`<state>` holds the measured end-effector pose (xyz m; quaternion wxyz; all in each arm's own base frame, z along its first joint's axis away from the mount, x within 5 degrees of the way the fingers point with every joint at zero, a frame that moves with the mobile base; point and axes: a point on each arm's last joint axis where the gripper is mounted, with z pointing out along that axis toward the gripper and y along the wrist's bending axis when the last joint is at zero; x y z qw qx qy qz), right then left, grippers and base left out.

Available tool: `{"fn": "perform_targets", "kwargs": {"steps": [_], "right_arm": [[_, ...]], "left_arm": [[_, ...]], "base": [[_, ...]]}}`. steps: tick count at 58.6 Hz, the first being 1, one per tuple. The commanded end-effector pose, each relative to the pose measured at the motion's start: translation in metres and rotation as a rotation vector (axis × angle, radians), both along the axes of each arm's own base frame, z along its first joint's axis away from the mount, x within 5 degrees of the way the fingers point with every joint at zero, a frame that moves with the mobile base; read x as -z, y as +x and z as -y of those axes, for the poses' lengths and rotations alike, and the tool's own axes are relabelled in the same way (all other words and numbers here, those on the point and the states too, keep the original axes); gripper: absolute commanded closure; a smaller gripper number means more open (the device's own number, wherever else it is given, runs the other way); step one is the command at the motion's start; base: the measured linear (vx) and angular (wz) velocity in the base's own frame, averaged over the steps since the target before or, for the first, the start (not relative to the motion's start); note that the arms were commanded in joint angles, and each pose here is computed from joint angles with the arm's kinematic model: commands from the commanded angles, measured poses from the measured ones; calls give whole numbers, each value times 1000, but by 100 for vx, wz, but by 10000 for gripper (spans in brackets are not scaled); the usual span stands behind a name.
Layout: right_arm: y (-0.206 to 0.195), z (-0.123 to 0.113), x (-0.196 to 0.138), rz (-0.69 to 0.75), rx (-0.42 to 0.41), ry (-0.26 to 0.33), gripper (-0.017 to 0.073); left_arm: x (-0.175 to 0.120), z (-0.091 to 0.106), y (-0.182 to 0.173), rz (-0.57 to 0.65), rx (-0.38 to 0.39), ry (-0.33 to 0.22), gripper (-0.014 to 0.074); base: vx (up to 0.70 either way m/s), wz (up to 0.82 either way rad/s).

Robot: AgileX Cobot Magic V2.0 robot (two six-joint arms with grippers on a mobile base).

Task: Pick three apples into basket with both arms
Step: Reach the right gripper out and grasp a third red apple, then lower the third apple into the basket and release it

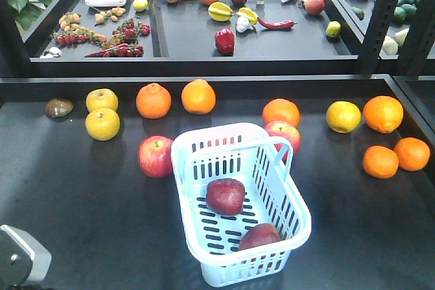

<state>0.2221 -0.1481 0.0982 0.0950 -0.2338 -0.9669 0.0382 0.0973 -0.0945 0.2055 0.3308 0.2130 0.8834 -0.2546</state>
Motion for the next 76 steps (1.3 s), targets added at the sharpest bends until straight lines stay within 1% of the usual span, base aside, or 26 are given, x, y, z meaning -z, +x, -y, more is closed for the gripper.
{"fn": "perform_targets", "kwargs": {"steps": [1, 4, 8, 15, 18, 20, 24, 28, 31, 33, 34, 35, 38, 40, 41, 47, 51, 52, 53, 57, 60, 61, 65, 69, 72, 76], "right_arm": [[5, 3, -15, 31, 12, -4, 165], [7, 3, -20, 41, 13, 9, 237], [11, 2, -32, 82, -1, 31, 360], [19, -3, -65, 225, -14, 49, 528], [22, -6, -84, 308, -33, 54, 575], [23, -10, -95, 359, -35, 66, 574], [21, -19, -120, 473, -69, 83, 568], [16, -31, -144, 590, -121, 103, 565], [12, -41, -161, 672, -154, 140, 564], [11, -48, -169, 720, -171, 180, 564], [9, -54, -175, 748, -201, 193, 564], [9, -59, -180, 777, -211, 212, 564], [4, -73, -194, 838, -271, 243, 564], [3, -87, -204, 886, -321, 276, 564], [2, -91, -207, 896, -345, 282, 564], [-4, -129, -225, 974, -463, 357, 561], [-5, -151, -231, 999, -537, 405, 559], [-5, -161, -231, 999, -574, 426, 557], [-5, -163, -232, 1003, -580, 432, 557], [-3, -186, -231, 1007, -649, 465, 552], [0, -201, -230, 1018, -687, 474, 550], [1, -209, -229, 1021, -713, 482, 548], [6, -225, -226, 1039, -751, 484, 540], [12, -244, -215, 1015, -817, 492, 510], [16, -256, -206, 988, -859, 492, 465], [25, -266, -192, 956, -875, 484, 385]], "left_arm": [[-11, 2, 5, 51, -35, -51, 599], [-11, 2, 5, 51, -35, -51, 599], [-11, 2, 5, 51, -35, -51, 599], [-11, 2, 5, 51, -35, -51, 599], [-11, 2, 5, 51, -35, -51, 599], [-11, 2, 5, 51, -35, -51, 599], [-11, 2, 5, 51, -35, -51, 599], [-11, 2, 5, 51, -35, -51, 599], [-11, 2, 5, 51, -35, -51, 599], [-11, 2, 5, 51, -35, -51, 599], [-11, 2, 5, 51, -35, -51, 599], [-11, 2, 5, 51, -35, -51, 599], [-11, 2, 5, 51, -35, -51, 599], [-11, 2, 5, 51, -35, -51, 599], [-11, 2, 5, 51, -35, -51, 599], [-11, 2, 5, 51, -35, -51, 599], [-11, 2, 5, 51, -35, -51, 599], [-11, 2, 5, 51, -35, -51, 599], [-11, 2, 5, 51, -35, -51, 599], [-11, 2, 5, 51, -35, -51, 599], [-11, 2, 5, 51, -35, -51, 599], [-11, 2, 5, 51, -35, -51, 599], [-11, 2, 5, 51, -35, -51, 599], [-11, 2, 5, 51, -35, -51, 599], [-11, 2, 5, 51, -35, -51, 599], [-11, 2, 5, 51, -35, -51, 599]], "base": [[0, 0], [0, 0], [0, 0], [0, 0], [0, 0], [0, 0], [0, 0], [0, 0], [0, 0], [0, 0], [0, 0], [0, 0], [0, 0], [0, 0], [0, 0], [0, 0], [0, 0], [0, 0], [0, 0], [0, 0], [0, 0], [0, 0], [0, 0], [0, 0], [0, 0], [0, 0]]}}
